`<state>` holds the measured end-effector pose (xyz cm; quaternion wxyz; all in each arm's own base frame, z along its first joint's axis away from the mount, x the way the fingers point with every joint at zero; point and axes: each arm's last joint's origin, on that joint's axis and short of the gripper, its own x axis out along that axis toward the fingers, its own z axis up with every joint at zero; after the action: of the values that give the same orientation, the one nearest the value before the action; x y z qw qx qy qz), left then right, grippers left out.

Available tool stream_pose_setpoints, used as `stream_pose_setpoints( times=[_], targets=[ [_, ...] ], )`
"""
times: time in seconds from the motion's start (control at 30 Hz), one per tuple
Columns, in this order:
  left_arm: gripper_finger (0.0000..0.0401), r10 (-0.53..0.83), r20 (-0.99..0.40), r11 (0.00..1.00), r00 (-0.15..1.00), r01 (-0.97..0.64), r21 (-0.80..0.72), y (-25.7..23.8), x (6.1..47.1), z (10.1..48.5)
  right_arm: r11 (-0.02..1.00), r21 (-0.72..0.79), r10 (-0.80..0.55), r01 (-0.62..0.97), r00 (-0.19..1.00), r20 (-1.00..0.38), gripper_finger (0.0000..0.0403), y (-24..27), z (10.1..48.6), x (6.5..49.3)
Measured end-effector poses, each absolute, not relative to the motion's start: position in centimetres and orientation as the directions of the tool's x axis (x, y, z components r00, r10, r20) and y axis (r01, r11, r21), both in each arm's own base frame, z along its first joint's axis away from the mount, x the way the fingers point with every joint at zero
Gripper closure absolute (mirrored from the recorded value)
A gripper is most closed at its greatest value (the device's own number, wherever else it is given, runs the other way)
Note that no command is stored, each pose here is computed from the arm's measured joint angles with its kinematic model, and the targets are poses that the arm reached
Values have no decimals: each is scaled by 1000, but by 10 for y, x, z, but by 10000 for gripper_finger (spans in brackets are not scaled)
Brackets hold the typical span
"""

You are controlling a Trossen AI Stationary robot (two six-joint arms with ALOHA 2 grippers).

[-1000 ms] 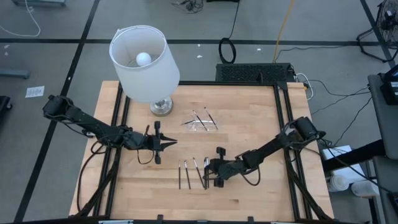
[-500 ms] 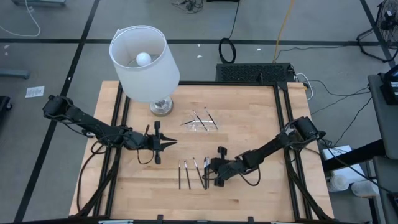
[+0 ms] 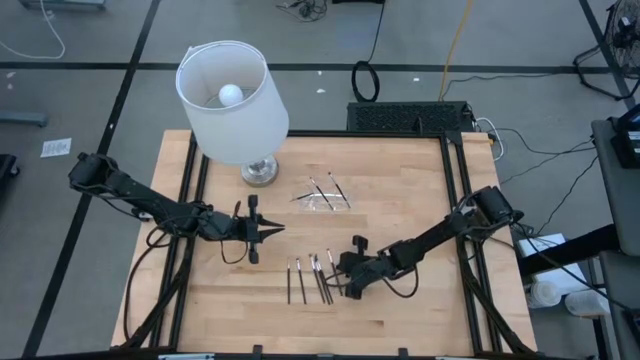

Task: Put items in baskets/containers
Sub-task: Put the black eyeshadow brush into the transparent organizer

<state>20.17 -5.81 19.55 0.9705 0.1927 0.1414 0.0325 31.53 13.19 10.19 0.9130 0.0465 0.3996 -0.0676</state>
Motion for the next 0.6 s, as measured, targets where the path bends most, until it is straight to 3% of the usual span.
stream_pose_setpoints(
  times=[0.2, 0.33, 0.6],
  targets=[
    [364, 117, -262, 924, 958, -8, 383, -58, 202, 196, 989, 20, -84, 146, 666, -741, 403, 133, 107, 312],
    [364, 117, -263, 924, 958, -8, 383, -58, 202, 195, 980, -41, -162, 192, 670, -725, 403, 133, 117, 305],
    [364, 117, -263, 930, 958, -13, 367, -58, 202, 195, 983, 69, -102, 169, 822, -560, 388, 138, 151, 315]
  ],
)
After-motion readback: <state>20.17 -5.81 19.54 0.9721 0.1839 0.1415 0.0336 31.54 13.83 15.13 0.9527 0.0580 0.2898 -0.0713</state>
